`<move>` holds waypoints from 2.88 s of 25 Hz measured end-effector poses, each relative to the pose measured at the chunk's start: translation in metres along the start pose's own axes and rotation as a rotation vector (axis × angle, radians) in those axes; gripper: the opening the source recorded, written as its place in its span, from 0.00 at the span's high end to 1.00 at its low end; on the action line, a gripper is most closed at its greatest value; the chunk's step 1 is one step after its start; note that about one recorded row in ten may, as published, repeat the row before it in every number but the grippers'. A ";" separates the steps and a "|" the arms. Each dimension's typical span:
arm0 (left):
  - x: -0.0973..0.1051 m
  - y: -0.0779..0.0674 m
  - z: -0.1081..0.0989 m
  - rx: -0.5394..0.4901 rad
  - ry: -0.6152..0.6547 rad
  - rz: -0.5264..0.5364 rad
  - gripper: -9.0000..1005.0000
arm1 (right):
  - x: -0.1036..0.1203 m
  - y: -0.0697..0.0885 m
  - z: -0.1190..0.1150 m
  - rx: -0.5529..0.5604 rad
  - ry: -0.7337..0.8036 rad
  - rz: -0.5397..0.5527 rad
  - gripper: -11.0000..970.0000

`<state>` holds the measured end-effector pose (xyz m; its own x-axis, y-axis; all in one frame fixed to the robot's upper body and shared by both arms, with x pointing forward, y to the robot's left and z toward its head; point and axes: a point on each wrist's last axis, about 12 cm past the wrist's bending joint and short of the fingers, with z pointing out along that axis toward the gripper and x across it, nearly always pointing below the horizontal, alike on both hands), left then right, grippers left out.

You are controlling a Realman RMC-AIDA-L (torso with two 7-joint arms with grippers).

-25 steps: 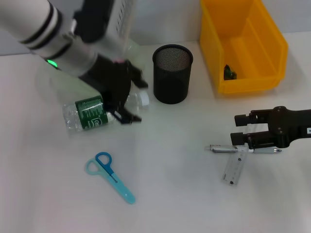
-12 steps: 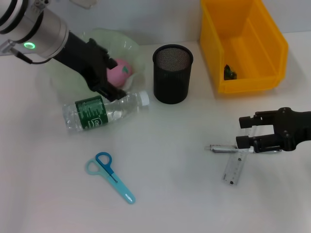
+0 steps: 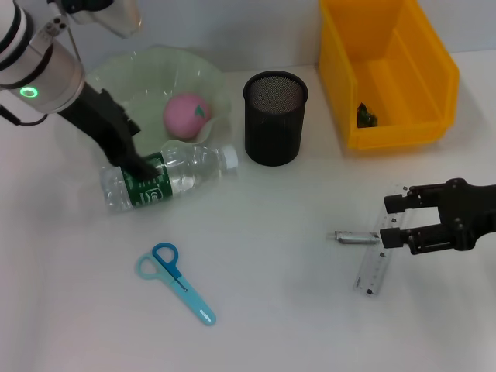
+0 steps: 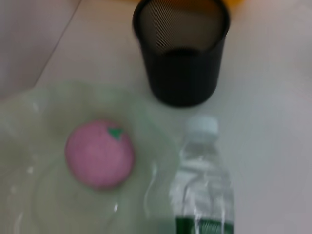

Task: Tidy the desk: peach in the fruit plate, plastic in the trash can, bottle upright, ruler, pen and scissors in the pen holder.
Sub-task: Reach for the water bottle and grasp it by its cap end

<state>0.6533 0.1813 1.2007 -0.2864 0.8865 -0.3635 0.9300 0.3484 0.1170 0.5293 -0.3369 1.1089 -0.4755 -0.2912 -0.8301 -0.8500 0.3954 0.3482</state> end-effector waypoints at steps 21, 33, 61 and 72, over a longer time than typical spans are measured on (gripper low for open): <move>0.014 0.002 0.029 -0.034 0.061 -0.007 0.16 | -0.002 0.000 0.005 -0.010 -0.003 0.007 0.22; 0.018 -0.001 0.043 -0.019 0.089 0.007 0.16 | -0.003 0.001 0.010 -0.016 -0.007 0.008 0.22; 0.002 -0.020 0.064 0.072 0.098 0.096 0.16 | -0.015 0.001 0.025 -0.048 -0.009 -0.008 0.22; -0.009 -0.020 0.055 0.085 0.059 0.119 0.16 | -0.015 0.002 0.027 -0.052 -0.012 -0.008 0.22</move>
<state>0.6496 0.1493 1.1510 -0.1838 0.9371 -0.2966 0.9736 0.2152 0.0765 0.5410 -0.3078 1.1101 -0.4661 -0.2835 -0.8380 -0.8645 0.3473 0.3633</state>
